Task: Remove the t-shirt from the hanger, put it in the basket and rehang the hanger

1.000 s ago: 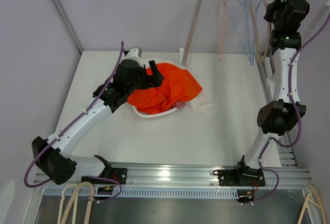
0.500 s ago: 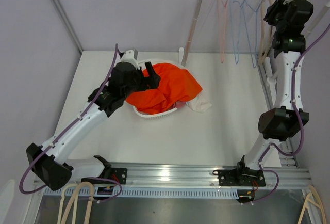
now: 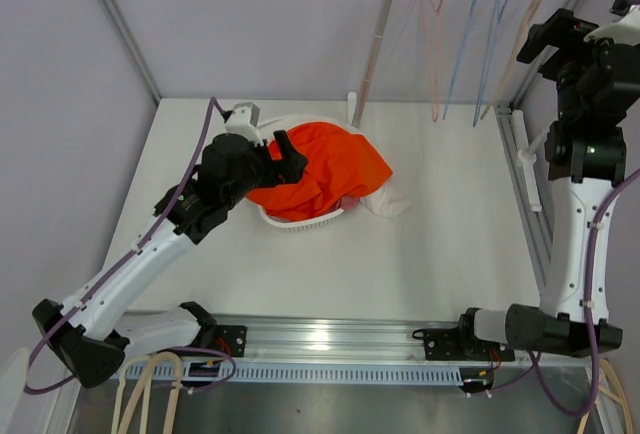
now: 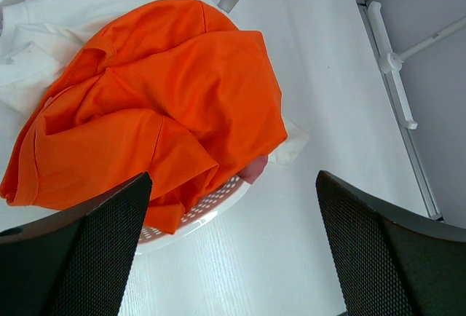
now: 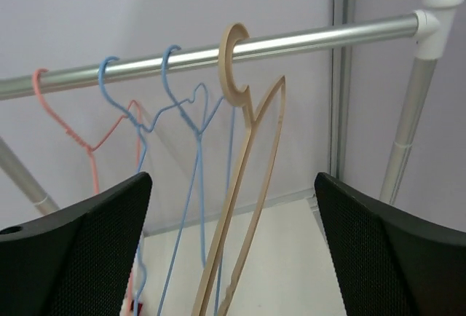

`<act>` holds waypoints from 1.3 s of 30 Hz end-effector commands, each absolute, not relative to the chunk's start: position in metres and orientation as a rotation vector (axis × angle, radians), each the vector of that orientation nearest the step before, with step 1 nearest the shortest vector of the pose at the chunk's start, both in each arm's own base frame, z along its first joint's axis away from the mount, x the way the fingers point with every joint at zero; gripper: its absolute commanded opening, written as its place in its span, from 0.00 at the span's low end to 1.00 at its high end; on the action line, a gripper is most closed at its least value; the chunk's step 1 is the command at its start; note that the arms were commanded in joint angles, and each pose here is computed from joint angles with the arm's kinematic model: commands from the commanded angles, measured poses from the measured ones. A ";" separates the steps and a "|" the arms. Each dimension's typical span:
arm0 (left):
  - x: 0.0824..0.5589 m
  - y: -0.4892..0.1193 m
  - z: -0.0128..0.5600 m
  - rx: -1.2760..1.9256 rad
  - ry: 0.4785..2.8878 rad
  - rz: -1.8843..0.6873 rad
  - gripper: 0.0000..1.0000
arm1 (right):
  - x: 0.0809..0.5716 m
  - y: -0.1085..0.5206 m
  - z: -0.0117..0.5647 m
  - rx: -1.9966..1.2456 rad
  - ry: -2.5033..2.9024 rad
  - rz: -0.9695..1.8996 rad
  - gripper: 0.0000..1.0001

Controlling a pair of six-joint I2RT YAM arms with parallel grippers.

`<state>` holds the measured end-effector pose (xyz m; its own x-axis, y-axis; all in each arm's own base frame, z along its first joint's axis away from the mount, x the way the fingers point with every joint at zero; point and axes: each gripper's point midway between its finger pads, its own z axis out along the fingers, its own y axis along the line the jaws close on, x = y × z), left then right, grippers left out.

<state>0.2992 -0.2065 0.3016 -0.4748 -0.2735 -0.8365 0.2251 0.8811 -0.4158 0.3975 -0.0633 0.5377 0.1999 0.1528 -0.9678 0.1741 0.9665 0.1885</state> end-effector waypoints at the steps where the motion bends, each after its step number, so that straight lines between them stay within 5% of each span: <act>1: 0.282 -0.203 0.316 0.001 1.948 -0.623 1.00 | 0.370 -0.046 0.534 0.274 1.388 -0.007 0.99; 13: 0.252 -0.175 0.333 0.017 1.898 -0.616 0.99 | 0.281 0.104 0.430 0.051 1.645 0.578 1.00; 31: 0.273 -0.165 0.304 -0.061 1.972 -0.606 1.00 | 0.299 0.215 0.230 -0.015 2.094 0.827 1.00; 39: 0.273 -0.162 0.298 -0.066 1.977 -0.590 1.00 | 0.332 0.238 0.162 0.217 2.119 0.941 0.99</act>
<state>0.2727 -0.1616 0.2927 -0.4905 -0.2827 -0.8243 0.1907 0.8882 -0.4181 0.3099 0.2229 0.1511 -0.7289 0.3026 -0.6141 -0.1667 0.7915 0.5880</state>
